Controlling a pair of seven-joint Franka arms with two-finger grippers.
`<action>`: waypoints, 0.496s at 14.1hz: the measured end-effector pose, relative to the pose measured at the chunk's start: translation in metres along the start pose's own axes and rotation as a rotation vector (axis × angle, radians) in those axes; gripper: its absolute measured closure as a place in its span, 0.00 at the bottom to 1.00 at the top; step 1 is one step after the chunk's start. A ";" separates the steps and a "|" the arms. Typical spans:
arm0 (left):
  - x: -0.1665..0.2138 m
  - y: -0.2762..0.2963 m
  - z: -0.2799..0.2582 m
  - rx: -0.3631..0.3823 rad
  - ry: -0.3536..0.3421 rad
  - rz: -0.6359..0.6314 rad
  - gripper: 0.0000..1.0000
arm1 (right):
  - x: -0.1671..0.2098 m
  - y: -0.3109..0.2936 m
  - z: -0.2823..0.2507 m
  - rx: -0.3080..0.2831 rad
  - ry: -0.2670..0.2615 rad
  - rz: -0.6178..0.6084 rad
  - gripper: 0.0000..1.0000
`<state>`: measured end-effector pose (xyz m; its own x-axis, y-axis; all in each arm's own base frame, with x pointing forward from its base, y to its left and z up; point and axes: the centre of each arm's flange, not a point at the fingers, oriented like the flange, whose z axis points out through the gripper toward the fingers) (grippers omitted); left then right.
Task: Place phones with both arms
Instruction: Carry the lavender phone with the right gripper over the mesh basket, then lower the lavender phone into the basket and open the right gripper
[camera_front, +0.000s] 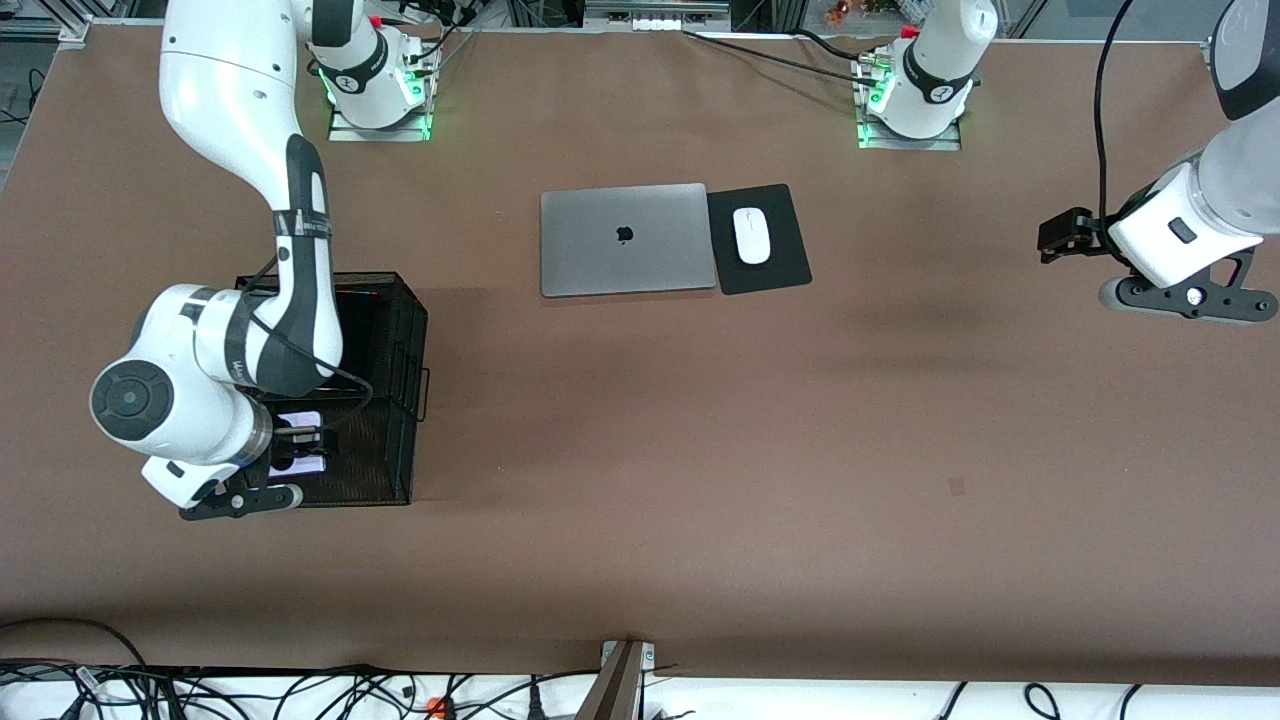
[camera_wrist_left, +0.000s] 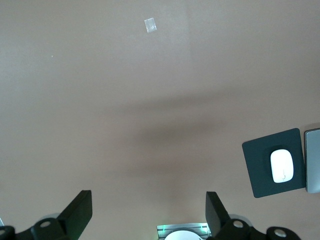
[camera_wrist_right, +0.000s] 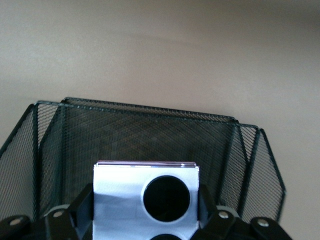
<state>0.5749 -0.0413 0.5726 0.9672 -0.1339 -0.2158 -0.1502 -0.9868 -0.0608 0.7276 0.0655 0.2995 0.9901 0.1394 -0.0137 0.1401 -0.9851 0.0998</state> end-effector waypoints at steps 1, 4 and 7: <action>0.000 0.000 0.000 0.000 0.000 0.000 0.00 | -0.002 0.000 0.011 0.032 -0.002 0.019 0.15; 0.000 0.000 0.000 0.000 -0.001 0.000 0.00 | -0.010 0.001 0.035 0.074 -0.032 0.051 0.15; 0.000 0.000 0.001 0.000 -0.002 0.000 0.00 | -0.015 0.008 0.043 0.076 -0.049 0.064 0.15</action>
<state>0.5748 -0.0413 0.5718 0.9668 -0.1339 -0.2177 -0.1503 -0.9868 -0.0607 0.7142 0.0514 0.2581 0.9956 0.0730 -0.0587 0.0747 -0.9969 0.0265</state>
